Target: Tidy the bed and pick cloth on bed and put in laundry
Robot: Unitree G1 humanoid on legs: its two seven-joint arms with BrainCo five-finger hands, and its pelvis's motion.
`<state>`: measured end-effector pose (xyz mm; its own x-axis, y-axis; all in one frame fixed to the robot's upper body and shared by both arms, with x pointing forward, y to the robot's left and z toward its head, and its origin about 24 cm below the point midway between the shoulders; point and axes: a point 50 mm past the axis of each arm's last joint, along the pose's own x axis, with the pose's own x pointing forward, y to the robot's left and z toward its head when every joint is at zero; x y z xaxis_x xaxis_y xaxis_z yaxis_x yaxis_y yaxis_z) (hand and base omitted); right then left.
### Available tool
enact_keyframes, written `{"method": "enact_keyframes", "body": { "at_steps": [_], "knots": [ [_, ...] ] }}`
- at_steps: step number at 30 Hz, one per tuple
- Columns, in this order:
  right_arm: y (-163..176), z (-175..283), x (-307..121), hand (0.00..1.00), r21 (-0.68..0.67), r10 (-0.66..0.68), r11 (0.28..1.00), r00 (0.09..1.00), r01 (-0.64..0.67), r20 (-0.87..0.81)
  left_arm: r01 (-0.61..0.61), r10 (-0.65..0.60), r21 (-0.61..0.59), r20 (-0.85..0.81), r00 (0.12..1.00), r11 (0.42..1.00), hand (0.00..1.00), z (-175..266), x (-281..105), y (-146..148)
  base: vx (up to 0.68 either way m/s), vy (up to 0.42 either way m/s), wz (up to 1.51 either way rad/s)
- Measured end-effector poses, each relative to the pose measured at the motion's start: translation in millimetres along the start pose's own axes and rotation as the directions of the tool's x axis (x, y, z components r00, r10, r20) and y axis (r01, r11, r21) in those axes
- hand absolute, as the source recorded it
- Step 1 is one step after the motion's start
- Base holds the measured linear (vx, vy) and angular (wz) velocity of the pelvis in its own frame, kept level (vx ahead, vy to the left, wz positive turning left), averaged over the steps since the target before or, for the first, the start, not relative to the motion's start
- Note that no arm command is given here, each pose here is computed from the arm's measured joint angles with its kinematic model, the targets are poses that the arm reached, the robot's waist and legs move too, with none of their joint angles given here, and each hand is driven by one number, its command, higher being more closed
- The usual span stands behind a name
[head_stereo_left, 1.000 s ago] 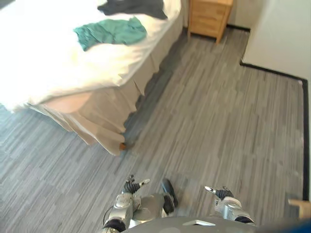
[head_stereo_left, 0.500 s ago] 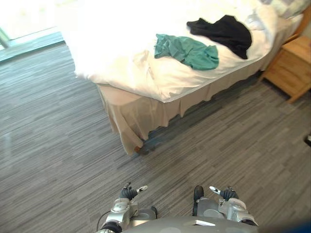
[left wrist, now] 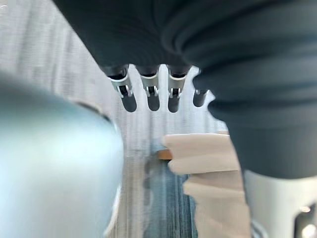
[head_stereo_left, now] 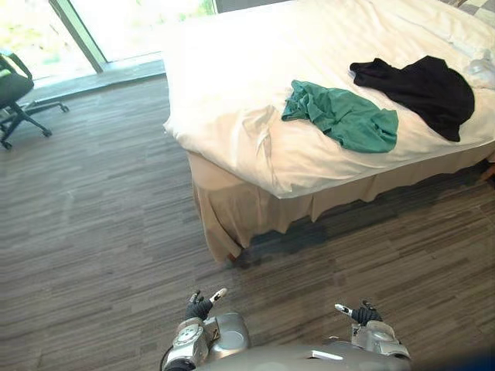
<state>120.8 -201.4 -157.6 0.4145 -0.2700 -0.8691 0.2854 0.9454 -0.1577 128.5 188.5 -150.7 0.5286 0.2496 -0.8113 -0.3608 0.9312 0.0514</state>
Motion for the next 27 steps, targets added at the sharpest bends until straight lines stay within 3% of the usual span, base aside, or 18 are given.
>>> {"method": "enact_keyframes", "body": {
  "at_steps": [3, 6, 12, 18, 27],
  "knots": [
    [-8, 0, 1, 0.0, -0.005, -0.018, 1.0, 1.0, 0.018, -0.003, 0.033, -0.032, 0.031, -0.008, 0.999, 0.999, 0.0, -4, -2, -8, 0.28, 0.2, 0.19],
    [8, -1, -1, 0.0, 0.002, 0.021, 1.0, 1.0, -0.021, -0.009, 0.027, -0.029, 0.065, 0.026, 0.999, 0.998, 0.0, 11, 4, -2, 0.2, 0.112, 0.33],
    [8, -7, -2, 0.0, -0.01, 0.022, 1.0, 0.999, -0.022, -0.027, 0.022, -0.022, 0.064, -0.005, 1.0, 0.998, 0.0, 1, 1, 1, 0.13, 0.021, -0.32],
    [12, 8, -2, 0.0, -0.014, 0.029, 1.0, 0.998, -0.028, 0.05, 0.047, -0.039, 0.228, -0.041, 0.998, 0.972, 0.0, -3, 2, 7, 0.08, 0.038, -0.19],
    [8, 10, -1, 0.0, -0.047, 0.025, 0.999, 0.998, -0.023, 0.054, 0.062, -0.049, 0.201, -0.065, 0.997, 0.978, 0.0, -11, -1, -2, 0.23, -0.224, 0.42]
  ]
}}
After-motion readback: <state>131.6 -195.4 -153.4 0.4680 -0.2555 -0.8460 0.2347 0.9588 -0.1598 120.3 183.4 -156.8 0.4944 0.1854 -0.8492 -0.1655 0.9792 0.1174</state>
